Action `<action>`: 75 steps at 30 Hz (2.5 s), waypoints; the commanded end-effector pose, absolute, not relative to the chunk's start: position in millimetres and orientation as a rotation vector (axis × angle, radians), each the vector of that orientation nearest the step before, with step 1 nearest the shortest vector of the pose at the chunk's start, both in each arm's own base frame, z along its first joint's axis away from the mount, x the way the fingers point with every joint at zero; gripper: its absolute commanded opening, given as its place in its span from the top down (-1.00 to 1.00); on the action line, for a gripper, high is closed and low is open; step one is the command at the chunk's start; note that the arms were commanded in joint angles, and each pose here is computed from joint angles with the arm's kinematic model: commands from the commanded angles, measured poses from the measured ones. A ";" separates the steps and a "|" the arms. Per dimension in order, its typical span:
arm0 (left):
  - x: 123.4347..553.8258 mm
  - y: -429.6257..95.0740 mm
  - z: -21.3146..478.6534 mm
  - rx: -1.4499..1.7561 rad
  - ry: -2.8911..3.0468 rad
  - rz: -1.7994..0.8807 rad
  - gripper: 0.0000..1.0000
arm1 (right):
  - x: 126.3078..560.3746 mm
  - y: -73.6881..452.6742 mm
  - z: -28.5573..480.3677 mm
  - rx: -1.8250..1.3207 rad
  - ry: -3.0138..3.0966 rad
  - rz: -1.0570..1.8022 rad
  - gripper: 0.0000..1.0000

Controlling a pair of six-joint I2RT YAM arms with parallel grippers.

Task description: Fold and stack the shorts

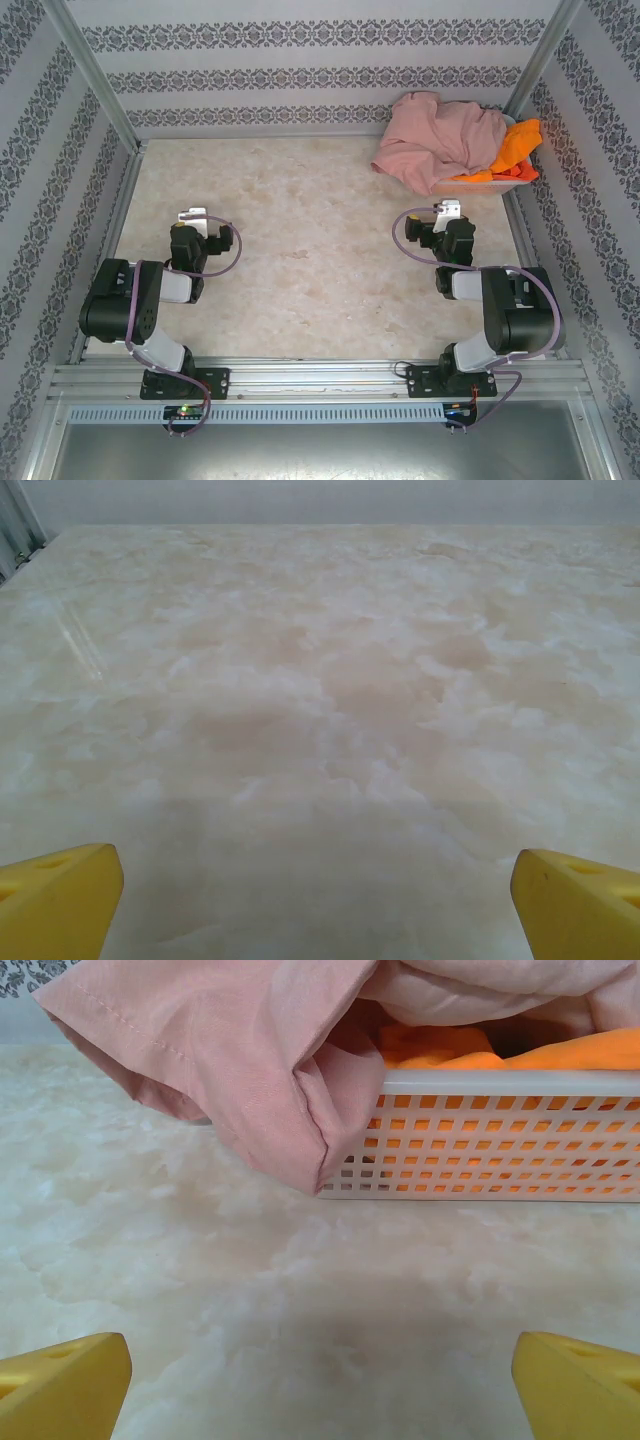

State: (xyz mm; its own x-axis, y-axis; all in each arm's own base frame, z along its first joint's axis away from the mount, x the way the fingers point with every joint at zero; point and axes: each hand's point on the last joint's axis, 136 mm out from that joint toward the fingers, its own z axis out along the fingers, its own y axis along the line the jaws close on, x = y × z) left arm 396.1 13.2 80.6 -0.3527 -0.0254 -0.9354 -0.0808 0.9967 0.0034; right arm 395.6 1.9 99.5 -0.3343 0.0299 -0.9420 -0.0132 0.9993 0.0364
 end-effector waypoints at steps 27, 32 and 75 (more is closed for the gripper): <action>400.3 13.9 87.1 -0.055 1.923 0.060 -1.00 | 398.8 5.3 105.1 0.004 1.895 0.065 -0.95; 400.4 13.5 87.6 -0.054 1.920 0.059 -1.00 | 397.7 4.8 105.9 0.004 1.890 0.061 -0.96; 307.9 -70.9 232.1 -0.088 1.894 -0.686 -1.00 | 461.8 -45.0 210.0 0.929 2.048 0.525 -0.59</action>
State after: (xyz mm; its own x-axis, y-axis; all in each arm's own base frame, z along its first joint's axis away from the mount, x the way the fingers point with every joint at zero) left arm 310.8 -68.4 235.2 -0.4117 -0.3394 -0.8457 0.2460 0.8522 -0.4618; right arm 452.0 -56.7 206.4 -0.4643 0.6463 -0.6055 0.4200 0.7626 0.4920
